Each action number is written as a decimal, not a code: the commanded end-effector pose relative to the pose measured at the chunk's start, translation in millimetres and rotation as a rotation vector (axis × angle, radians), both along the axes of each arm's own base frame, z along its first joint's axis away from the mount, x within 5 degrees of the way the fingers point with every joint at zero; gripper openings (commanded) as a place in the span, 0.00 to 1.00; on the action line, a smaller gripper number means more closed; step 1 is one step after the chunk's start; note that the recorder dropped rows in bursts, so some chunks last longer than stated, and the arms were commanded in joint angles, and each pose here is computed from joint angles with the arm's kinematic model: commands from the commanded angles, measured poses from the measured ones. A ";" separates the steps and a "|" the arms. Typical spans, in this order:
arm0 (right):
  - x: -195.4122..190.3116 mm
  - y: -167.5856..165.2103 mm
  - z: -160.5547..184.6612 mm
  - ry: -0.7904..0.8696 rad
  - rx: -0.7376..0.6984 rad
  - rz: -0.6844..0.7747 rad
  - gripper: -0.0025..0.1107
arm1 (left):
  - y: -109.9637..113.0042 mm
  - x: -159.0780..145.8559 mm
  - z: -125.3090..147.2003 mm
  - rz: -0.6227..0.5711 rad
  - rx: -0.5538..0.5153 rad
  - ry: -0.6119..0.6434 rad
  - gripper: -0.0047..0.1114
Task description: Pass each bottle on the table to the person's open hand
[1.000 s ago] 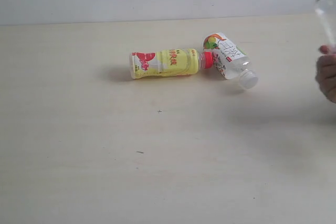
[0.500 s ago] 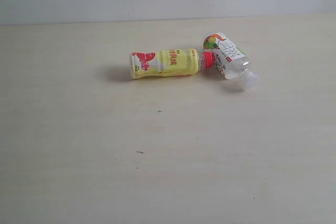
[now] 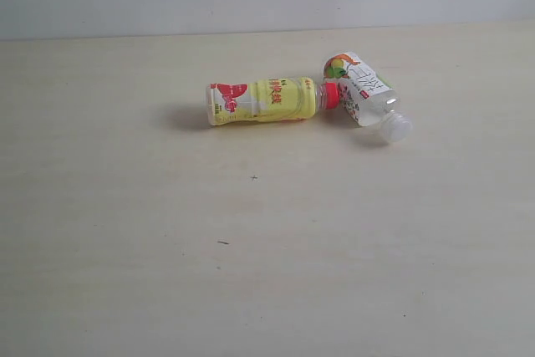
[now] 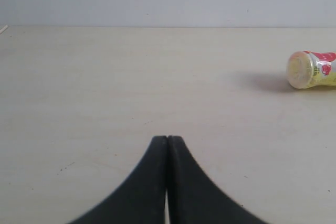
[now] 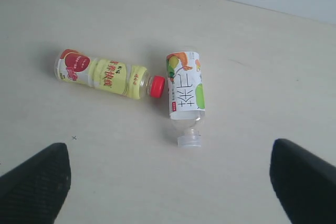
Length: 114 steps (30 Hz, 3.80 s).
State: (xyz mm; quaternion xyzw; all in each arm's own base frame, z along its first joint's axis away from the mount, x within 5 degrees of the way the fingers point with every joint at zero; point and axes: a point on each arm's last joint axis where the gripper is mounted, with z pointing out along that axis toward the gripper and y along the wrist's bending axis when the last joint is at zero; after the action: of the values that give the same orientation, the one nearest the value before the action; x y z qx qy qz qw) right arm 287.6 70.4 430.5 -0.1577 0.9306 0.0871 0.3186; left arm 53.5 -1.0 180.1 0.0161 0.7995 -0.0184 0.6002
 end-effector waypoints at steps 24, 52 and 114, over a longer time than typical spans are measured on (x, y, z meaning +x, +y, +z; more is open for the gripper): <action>9.8 3.5 -6.9 0.009 0.000 0.012 0.88 | 0.0 -0.2 1.0 0.002 -0.006 -0.013 0.04; 188.5 35.1 -196.7 0.324 -0.173 0.130 0.88 | 0.0 -0.2 1.0 0.002 -0.006 -0.013 0.04; 152.5 35.8 -78.9 0.123 0.047 -0.011 0.02 | 0.0 -0.2 1.0 0.002 -0.006 -0.013 0.04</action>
State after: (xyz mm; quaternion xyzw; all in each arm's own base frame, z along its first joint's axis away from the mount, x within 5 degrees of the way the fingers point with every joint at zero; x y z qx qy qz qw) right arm 449.5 111.3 325.4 -0.1571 0.9509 0.1303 0.2327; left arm 53.5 -1.0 180.1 0.0161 0.7995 -0.0184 0.6002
